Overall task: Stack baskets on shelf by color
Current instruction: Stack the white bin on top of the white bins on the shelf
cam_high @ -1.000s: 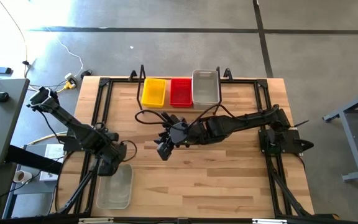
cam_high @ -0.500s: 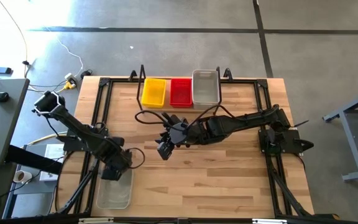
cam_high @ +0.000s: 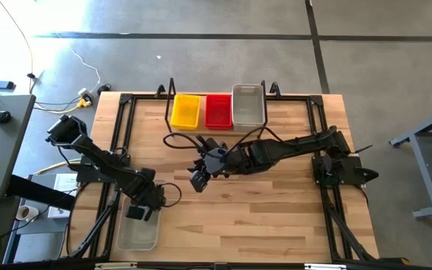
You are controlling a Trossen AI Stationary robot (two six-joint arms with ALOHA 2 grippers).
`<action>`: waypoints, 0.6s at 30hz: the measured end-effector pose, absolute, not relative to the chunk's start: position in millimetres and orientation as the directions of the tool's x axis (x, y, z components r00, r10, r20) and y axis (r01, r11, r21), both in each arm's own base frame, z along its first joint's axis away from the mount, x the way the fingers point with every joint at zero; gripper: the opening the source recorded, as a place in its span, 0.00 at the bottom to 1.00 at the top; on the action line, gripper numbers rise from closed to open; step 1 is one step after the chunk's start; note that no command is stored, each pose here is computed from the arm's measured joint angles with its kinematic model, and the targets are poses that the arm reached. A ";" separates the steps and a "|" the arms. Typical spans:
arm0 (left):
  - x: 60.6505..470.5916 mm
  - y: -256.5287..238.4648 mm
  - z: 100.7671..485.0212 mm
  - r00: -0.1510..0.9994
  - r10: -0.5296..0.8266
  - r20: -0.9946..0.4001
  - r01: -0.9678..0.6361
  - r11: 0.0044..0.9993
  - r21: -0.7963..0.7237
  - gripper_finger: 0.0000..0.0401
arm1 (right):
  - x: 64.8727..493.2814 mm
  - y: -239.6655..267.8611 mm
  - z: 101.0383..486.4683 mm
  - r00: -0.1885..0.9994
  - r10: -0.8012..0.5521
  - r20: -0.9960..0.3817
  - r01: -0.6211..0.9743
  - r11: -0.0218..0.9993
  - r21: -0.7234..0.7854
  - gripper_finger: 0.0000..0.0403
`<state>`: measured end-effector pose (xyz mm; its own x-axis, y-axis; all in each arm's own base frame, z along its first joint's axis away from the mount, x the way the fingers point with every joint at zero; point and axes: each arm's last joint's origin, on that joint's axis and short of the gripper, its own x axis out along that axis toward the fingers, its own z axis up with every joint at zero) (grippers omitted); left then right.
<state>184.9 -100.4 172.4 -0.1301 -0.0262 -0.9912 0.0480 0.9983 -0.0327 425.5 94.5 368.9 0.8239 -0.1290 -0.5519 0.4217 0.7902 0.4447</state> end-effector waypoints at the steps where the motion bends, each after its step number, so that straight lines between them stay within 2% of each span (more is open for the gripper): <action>1: 185.0 -100.1 172.4 -0.133 -0.032 -0.991 0.051 0.998 -0.039 0.18 | 425.4 94.4 368.8 0.823 -0.131 -0.553 0.424 0.790 0.443 0.35; 7: 185.0 -100.0 173.0 -0.127 -0.029 -0.991 0.068 0.997 -0.038 0.02 | 425.0 93.6 368.4 0.818 -0.156 -0.553 0.448 0.776 0.444 0.35; 13: 184.5 -100.5 173.1 -0.141 -0.051 -0.989 0.065 0.996 -0.061 0.01 | 424.7 94.5 368.4 0.818 -0.165 -0.551 0.454 0.774 0.442 0.35; 18: 186.5 -96.6 173.3 -0.147 -0.072 -0.986 -0.005 0.997 -0.072 0.01 | 423.9 99.0 368.2 0.820 -0.119 -0.560 0.423 0.784 0.454 0.35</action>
